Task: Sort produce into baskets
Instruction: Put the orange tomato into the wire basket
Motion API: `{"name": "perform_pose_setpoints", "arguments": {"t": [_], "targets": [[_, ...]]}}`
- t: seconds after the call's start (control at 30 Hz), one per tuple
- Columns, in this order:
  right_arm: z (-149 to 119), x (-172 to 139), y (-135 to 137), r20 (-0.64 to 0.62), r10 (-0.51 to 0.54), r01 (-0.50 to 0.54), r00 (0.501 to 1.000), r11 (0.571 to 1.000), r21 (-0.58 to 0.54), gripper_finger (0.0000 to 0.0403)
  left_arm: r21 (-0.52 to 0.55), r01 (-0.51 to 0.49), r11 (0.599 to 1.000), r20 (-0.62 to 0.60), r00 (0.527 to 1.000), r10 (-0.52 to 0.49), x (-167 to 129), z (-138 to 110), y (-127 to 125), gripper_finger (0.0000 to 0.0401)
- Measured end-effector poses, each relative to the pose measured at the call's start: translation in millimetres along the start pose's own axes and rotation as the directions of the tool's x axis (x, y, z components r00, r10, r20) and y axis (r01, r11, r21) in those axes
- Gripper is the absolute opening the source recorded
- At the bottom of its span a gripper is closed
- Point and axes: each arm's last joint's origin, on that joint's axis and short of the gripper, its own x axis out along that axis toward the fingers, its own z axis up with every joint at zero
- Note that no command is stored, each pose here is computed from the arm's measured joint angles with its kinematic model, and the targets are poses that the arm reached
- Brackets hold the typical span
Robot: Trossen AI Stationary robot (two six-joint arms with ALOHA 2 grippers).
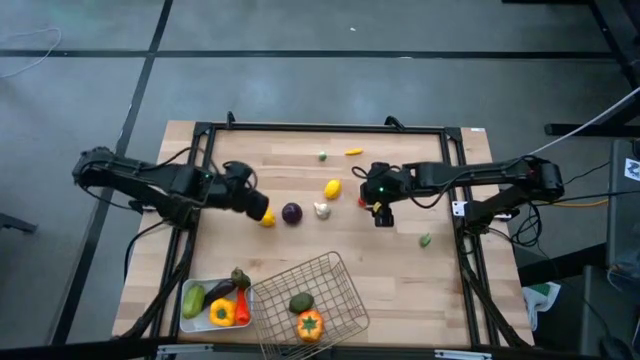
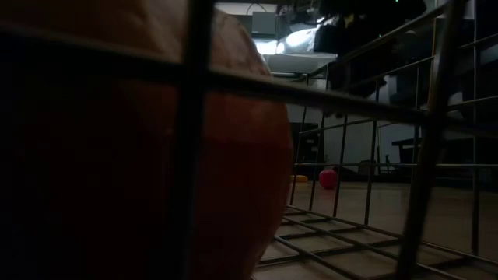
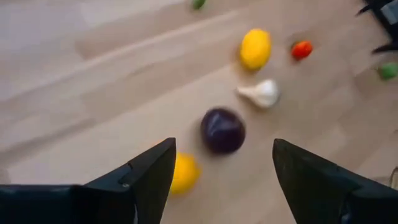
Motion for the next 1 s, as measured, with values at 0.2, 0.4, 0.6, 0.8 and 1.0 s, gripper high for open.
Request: {"name": "perform_pose_setpoints", "arguments": {"t": [0.2, 0.4, 0.6, 0.8, 1.0], "targets": [[-10, 26, -8, -0.081, 0.010, -0.008, 0.997, 1.000, 0.030, 0.0282, 0.057, 0.058, 0.997, 0.097, 0.993, -0.063, 22, 22, -15, 0.0263], [-14, 51, -27, -0.112, 0.002, 0.008, 0.994, 0.996, 0.088, 0.0282, 0.086, 0.069, 0.994, 0.163, 0.983, -0.082, 41, 39, -22, 0.0263], [-22, 76, -33, -0.180, 0.068, -0.049, 0.981, 0.993, 0.106, 0.0282, 0.057, 0.033, 0.998, 0.175, 0.984, -0.042, 54, 47, -19, 0.0263], [-24, 92, -31, -0.199, 0.075, -0.061, 0.977, 0.995, 0.077, 0.0282, 0.050, 0.009, 0.999, 0.170, 0.985, -0.017, 60, 48, -18, 0.0263], [-25, 100, -31, -0.215, 0.070, -0.055, 0.974, 0.996, 0.075, 0.0282, 0.058, -0.007, 0.998, 0.158, 0.987, -0.003, 66, 47, -20, 0.0263]]}}
